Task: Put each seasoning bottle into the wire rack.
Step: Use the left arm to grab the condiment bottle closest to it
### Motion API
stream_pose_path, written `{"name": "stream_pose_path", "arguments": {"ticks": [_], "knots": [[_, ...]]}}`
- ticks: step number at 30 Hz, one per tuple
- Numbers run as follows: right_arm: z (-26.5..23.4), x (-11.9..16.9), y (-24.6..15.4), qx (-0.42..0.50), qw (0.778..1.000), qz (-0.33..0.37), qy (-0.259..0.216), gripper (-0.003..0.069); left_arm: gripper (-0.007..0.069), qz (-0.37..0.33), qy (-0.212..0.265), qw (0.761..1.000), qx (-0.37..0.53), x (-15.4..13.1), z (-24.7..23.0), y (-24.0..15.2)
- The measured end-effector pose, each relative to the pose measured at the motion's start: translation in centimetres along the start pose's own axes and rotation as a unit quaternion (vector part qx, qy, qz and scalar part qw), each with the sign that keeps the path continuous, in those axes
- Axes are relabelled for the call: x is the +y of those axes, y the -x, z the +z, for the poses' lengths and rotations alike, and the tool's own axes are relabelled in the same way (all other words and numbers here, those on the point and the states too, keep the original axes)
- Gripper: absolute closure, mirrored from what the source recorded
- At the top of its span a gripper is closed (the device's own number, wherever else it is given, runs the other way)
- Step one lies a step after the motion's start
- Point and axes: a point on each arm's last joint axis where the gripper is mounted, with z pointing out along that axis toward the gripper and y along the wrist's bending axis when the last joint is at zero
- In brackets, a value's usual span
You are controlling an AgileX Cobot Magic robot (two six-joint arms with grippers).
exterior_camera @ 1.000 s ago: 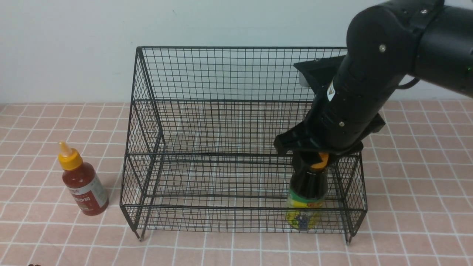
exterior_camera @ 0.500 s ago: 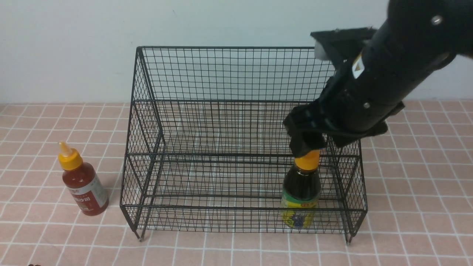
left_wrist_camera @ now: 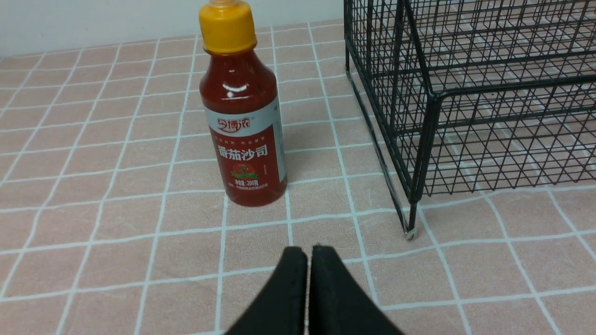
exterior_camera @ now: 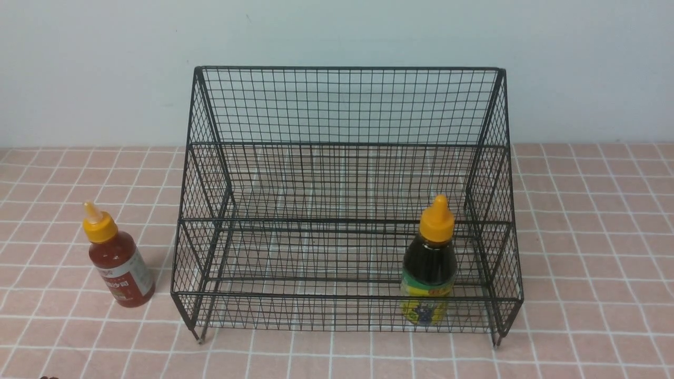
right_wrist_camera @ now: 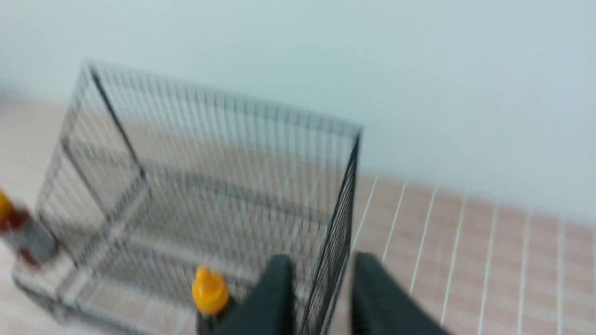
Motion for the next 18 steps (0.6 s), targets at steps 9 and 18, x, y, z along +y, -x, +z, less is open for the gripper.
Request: {"name": "stream_pose_path", "arguments": {"ticks": [9,18], "knots": [[-7.6,-2.5,-10.1,-0.336,0.937,0.011,0.093,0.0671,0.0632,0.000,0.000,1.000,0.000,0.0,0.0,0.0],[-5.4,-1.9,-14.8,-0.430,0.887,0.041,0.162,0.0671,0.0632,0.000,0.000,1.000,0.000,0.0,0.0,0.0]]}}
